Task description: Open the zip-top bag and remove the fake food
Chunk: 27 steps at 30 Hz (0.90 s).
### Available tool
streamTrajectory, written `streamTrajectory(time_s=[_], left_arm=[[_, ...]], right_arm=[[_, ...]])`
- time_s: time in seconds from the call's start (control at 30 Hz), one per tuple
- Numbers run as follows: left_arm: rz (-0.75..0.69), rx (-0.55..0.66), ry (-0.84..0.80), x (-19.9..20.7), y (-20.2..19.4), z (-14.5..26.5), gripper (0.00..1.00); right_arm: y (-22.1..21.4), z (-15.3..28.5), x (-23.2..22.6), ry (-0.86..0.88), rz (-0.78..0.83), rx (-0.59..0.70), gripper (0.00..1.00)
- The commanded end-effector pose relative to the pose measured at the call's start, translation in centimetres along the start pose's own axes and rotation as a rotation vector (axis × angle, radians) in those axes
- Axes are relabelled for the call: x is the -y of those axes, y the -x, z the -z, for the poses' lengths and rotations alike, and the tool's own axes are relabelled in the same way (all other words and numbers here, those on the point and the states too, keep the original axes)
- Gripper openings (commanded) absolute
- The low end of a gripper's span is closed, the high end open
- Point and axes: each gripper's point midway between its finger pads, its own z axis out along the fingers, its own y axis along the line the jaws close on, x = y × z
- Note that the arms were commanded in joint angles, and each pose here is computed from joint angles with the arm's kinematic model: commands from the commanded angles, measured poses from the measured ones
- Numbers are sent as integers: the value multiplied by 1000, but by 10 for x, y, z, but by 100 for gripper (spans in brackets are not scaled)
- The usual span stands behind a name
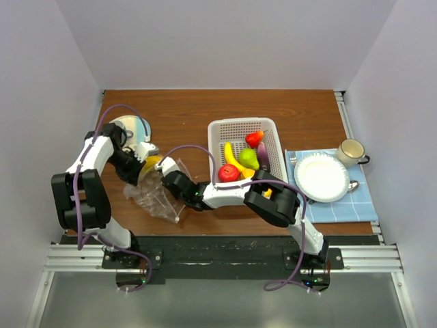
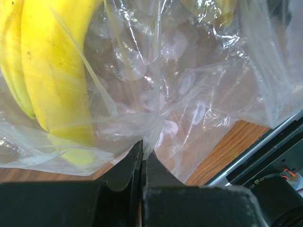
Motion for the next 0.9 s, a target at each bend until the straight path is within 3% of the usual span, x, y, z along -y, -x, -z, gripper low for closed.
streamTrajectory(time_s=[0.0, 0.1, 0.13, 0.17, 0.23, 0.27, 0.37, 0.73, 0.87], left_arm=[[-12, 1, -6, 2, -2, -1, 0], [-12, -3, -8, 3, -4, -2, 0], [-13, -3, -9, 3, -4, -2, 0], [-12, -3, -12, 4, -4, -2, 0], [-8, -3, -15, 4, -5, -3, 0], [-9, -3, -17, 5, -4, -3, 0], [-9, -3, -14, 4, -5, -4, 0], [-16, -22, -19, 4, -9, -5, 0], [-18, -26, -19, 4, -9, -6, 0]], right_arm=[[33, 10, 5, -20, -52, 70, 22], [36, 8, 4, -14, -58, 73, 27], [39, 7, 4, -13, -63, 78, 35], [40, 5, 4, -13, -63, 78, 52], [44, 4, 0, 6, -67, 84, 64], [45, 4, -2, 17, -67, 84, 76], [48, 6, -5, 35, -68, 93, 88], [73, -13, -16, 51, -112, 153, 77], [73, -31, -12, 41, -144, 135, 61]])
